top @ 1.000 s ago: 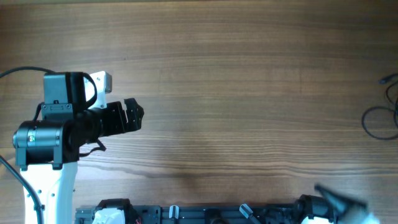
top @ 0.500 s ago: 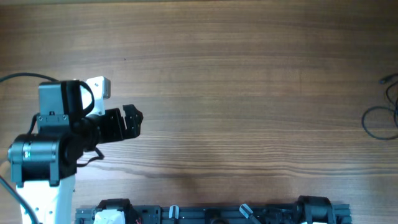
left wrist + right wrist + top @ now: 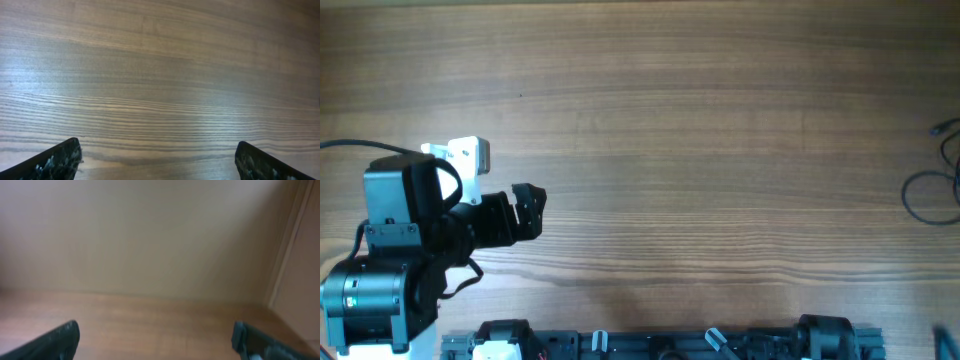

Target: Untangle cables

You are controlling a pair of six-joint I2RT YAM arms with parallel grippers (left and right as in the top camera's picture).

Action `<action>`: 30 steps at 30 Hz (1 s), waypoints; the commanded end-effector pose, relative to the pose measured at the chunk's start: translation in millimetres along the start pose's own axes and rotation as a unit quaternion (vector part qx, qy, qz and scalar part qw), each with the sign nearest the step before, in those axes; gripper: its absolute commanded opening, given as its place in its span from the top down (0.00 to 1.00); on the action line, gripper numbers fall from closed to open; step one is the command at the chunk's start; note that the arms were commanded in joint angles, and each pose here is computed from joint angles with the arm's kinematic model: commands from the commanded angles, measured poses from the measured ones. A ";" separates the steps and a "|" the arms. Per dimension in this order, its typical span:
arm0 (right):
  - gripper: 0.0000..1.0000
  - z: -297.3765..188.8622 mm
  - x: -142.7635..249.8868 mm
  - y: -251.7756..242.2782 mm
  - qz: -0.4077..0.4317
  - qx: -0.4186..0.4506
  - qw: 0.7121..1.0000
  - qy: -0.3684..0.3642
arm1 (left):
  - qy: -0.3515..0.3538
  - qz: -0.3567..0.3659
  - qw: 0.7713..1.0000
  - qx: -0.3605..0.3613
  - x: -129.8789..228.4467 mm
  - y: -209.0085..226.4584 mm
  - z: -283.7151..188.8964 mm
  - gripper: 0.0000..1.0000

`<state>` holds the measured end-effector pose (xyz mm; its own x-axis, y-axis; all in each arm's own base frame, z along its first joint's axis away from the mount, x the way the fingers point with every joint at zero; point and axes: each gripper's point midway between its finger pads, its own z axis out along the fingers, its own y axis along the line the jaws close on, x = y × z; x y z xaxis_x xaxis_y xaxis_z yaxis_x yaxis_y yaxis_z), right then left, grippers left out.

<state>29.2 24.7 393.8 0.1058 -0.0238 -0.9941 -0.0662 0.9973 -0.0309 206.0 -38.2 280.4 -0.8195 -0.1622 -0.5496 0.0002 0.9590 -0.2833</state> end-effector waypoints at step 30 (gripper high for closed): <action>0.00 192.1 242.4 -30.8 0.133 0.015 0.990 0.054 | -0.034 0.019 0.999 -0.024 -5.4 6.7 -10.0 0.00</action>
<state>246.9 2.9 176.0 -0.0087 0.2034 -0.9791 -0.0558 0.9775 0.2036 207.7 -31.1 286.4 -0.7901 -0.1568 -0.5926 -0.0072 0.9690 -0.2468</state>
